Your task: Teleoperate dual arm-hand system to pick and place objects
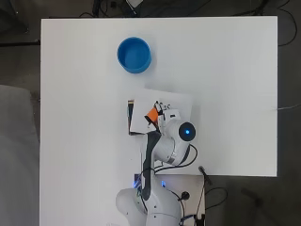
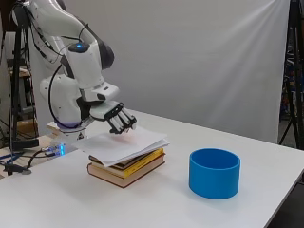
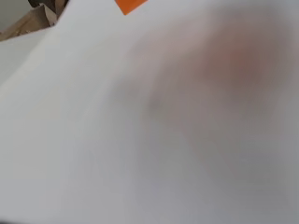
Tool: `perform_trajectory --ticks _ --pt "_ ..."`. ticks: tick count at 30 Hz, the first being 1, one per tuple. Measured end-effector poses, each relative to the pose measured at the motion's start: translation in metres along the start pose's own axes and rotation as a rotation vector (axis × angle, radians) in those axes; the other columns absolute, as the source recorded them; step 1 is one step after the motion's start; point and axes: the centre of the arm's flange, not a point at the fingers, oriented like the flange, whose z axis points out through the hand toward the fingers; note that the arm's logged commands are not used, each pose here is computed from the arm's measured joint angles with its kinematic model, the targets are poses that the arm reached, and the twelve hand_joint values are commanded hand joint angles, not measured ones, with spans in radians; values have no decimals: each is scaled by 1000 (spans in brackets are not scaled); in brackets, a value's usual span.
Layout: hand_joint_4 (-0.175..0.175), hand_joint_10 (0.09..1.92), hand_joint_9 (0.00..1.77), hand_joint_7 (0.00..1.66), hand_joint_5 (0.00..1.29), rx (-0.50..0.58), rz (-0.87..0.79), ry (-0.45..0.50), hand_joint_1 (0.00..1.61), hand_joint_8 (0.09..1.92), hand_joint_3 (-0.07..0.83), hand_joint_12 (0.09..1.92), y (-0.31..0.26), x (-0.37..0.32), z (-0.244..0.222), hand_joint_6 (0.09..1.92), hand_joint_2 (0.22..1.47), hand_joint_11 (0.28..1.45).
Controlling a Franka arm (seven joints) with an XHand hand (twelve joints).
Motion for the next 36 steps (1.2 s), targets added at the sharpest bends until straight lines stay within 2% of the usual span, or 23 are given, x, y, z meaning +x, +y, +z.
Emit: perform_trajectory --ticks 3,7,10,15,20,25,32,36 --pt "175 1872 1467 1210 798 -80 -60 44 936 1809 1 1808 -4 26 -46 1256 1206 995" --pt "175 1809 1488 1233 781 -184 -135 30 924 1713 0 1800 -11 80 -111 1281 1217 1036" --pt "175 1813 1540 1283 783 -248 -215 7 925 1729 0 1811 -19 131 -142 1279 1216 1104" --pt "175 1895 1594 1339 839 -268 -298 -21 954 1890 -2 1808 -11 207 -160 1199 1186 1186" --pt "175 1920 1619 1367 903 -238 -231 -78 980 1920 -2 1828 30 258 -140 1102 1154 1197" --pt "175 1920 1660 1429 922 -187 -166 -126 990 1920 -1 1800 96 283 -103 1073 1143 1240" --pt "175 1920 1698 1479 934 -196 -76 -224 997 1920 -1 1769 146 275 -68 1056 1138 1295" --pt "175 1920 1692 1468 943 -138 -70 -213 997 1920 -1 1766 166 272 -39 1040 1133 1286"
